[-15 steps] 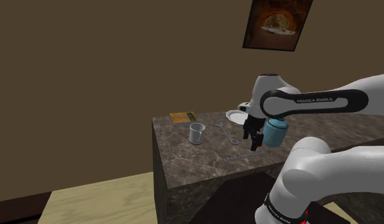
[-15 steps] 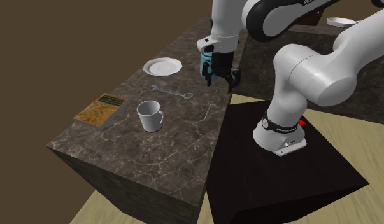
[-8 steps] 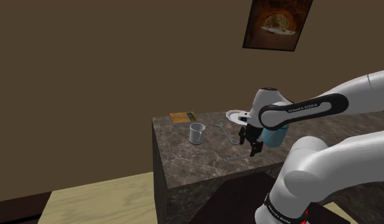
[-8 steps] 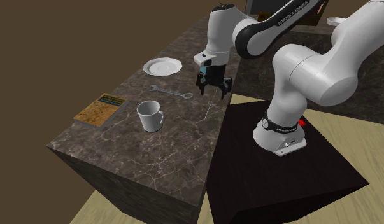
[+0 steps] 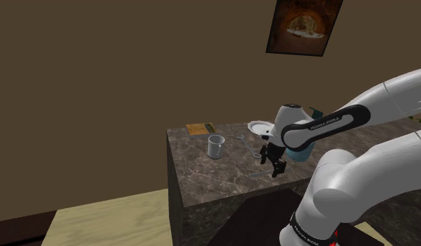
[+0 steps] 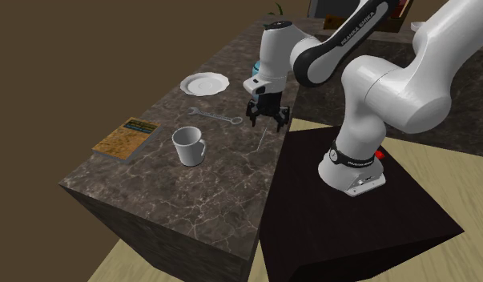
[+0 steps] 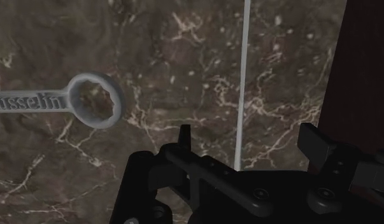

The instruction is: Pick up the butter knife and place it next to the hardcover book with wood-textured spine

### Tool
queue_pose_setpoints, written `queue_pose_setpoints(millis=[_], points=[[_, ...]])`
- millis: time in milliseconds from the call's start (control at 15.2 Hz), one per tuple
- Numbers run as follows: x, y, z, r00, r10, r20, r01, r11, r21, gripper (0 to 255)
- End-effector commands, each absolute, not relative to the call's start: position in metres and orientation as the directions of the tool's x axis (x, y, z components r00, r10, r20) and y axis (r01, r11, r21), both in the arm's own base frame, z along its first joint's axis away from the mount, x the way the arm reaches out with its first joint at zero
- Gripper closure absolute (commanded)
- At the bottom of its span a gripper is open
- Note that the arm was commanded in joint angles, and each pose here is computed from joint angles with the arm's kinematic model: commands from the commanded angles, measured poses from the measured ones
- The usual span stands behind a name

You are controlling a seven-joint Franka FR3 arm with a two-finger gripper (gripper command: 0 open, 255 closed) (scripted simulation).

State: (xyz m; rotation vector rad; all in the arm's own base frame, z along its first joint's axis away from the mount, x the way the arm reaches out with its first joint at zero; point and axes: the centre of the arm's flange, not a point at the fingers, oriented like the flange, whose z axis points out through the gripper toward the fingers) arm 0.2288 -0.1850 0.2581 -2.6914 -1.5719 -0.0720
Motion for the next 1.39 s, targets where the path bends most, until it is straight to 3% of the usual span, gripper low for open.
queue_pose_setpoints(millis=[0, 264, 330, 924, 1320], points=[[0.229, -0.185, 0.257, 0.491, 0.87, 0.052, 0.871, -0.491, 0.003, 0], [0.229, -0.185, 0.257, 0.491, 0.87, 0.052, 0.871, -0.491, 0.003, 0], [0.229, -0.185, 0.257, 0.491, 0.87, 0.052, 0.871, -0.491, 0.003, 255], [0.229, -0.185, 0.257, 0.491, 0.87, 0.052, 0.871, -0.491, 0.003, 255], [0.229, -0.185, 0.289, 0.491, 0.87, 0.052, 0.871, -0.491, 0.003, 255]])
